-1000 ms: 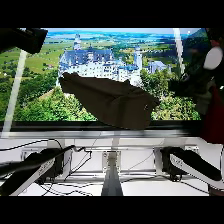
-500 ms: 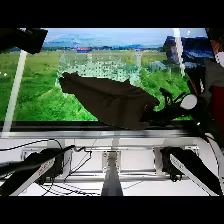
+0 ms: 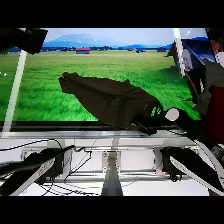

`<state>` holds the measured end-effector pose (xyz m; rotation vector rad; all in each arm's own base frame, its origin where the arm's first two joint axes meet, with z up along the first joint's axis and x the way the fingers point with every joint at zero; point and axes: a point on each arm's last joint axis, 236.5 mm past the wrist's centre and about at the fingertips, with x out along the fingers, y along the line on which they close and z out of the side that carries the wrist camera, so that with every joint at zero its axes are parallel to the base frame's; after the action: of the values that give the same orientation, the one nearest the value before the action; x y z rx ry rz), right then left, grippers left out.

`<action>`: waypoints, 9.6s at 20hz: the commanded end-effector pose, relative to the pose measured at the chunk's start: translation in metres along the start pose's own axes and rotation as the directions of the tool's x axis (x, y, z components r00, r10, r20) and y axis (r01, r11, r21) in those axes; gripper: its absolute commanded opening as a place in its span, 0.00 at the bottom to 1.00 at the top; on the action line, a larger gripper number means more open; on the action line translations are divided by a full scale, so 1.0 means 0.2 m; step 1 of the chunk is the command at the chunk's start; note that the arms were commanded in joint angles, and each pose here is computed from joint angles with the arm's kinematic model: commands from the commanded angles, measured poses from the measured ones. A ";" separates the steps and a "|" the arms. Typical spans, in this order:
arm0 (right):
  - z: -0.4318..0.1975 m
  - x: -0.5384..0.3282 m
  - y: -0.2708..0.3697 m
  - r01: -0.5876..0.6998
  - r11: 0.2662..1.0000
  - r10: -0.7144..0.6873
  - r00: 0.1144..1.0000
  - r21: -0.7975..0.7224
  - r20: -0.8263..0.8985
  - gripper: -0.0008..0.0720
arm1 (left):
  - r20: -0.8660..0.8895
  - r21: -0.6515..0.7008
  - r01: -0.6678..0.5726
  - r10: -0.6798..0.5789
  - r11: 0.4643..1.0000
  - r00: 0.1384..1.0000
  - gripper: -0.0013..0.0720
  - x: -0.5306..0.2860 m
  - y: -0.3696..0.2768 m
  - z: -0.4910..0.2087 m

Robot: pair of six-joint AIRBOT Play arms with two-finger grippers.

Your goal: Fold the clothes and pants, and hang the long-sleeved shirts on hangers.

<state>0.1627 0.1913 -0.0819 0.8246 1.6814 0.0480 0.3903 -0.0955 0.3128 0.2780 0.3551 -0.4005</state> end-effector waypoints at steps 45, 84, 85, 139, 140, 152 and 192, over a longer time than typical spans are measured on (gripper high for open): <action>0.79 -1.64 0.29 0.563 0.747 -0.063 0.589 -0.353 0.805 0.03 | -0.377 -0.233 0.176 -0.256 0.956 0.890 0.08 0.33 -0.21 -0.55; 0.86 -1.61 0.38 0.521 0.762 0.003 0.592 -0.385 0.806 0.03 | -0.768 -0.137 0.562 -0.446 0.816 0.460 0.58 0.96 -0.79 -1.69; 0.86 -1.61 0.38 0.521 0.762 0.003 0.592 -0.385 0.806 0.03 | -0.768 -0.137 0.562 -0.446 0.815 0.459 0.58 0.96 -0.79 -1.69; 1.43 -0.93 0.68 0.313 0.761 0.068 0.833 -0.569 0.549 0.03 | -0.623 -0.114 -0.159 0.054 0.981 0.780 0.04 0.95 0.39 -1.25; 1.55 -0.86 0.67 0.316 0.771 0.072 0.820 -0.553 0.568 0.03 | -0.645 -0.118 -0.148 0.038 0.982 0.764 0.04 1.01 0.37 -1.34; 1.63 -0.98 -0.08 0.500 0.772 -0.309 0.835 -0.393 0.455 0.48 | -0.714 -0.123 -0.133 0.005 0.984 0.700 0.79 0.69 0.29 -1.21; 1.31 -0.65 -0.29 0.142 0.922 0.003 0.927 -0.360 0.374 0.03 | -0.672 -0.723 -0.404 -0.434 0.561 0.600 0.72 0.00 -0.46 -2.25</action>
<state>0.3627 -0.0257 -0.0879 0.4331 1.3295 0.1549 0.2340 -0.0229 -0.0905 -0.5749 1.3682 0.0046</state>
